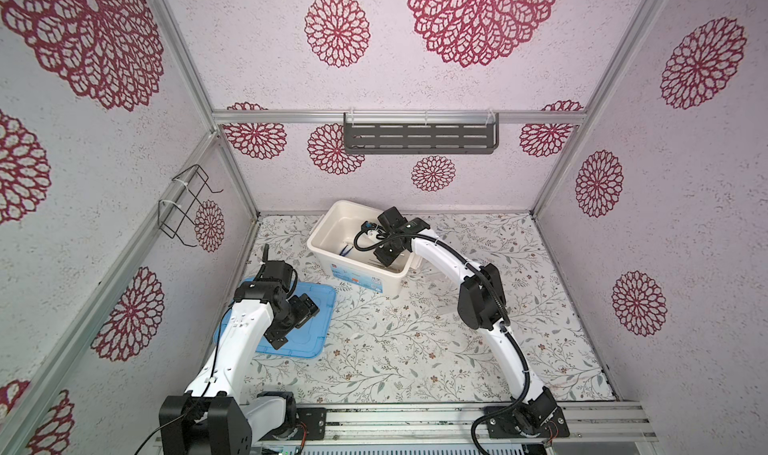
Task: Organize the chemistry lab equipment
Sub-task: 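Drop the glass rod into the white bin with right gripper while left reaches the lid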
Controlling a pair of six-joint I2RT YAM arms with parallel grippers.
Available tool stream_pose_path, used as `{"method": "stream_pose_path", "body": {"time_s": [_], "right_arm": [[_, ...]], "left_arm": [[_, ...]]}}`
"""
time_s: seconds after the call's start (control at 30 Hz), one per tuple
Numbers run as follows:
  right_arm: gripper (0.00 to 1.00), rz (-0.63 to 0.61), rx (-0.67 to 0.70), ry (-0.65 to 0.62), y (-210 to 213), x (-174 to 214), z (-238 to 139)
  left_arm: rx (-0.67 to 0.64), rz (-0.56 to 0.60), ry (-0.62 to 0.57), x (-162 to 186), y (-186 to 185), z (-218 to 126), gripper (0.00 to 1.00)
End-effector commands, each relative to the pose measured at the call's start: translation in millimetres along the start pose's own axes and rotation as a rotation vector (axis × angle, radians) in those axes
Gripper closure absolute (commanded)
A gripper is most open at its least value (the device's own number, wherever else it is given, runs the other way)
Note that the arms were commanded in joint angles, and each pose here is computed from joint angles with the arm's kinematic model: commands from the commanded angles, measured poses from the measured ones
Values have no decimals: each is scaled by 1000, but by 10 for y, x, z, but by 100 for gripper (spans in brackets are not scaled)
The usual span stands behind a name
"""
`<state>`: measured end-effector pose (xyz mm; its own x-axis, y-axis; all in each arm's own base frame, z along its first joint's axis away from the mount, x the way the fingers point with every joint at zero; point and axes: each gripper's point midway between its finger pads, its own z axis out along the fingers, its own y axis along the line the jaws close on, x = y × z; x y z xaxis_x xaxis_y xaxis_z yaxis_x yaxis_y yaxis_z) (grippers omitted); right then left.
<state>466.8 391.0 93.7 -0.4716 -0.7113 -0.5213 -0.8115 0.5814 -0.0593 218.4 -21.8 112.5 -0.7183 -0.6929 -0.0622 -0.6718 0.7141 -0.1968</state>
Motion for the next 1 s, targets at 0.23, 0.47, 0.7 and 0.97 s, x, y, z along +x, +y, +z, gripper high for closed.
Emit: {"method": "stream_pose_path", "body": {"time_s": [0.23, 0.47, 0.7, 0.97], "right_arm": [[78, -6, 58, -44, -132, -133, -9], [69, -13, 68, -146, -136, -442, -516], [64, -30, 112, -337, -118, -889, -1578], [63, -70, 185, -463, -3, -920, -2350]], "left_arm": [[85, 0, 52, 67, -127, 178, 3], [133, 84, 105, 112, -292, 270, 7], [41, 230, 82, 111, -423, 359, 17], [-79, 329, 130, 225, -561, 673, 37]]}}
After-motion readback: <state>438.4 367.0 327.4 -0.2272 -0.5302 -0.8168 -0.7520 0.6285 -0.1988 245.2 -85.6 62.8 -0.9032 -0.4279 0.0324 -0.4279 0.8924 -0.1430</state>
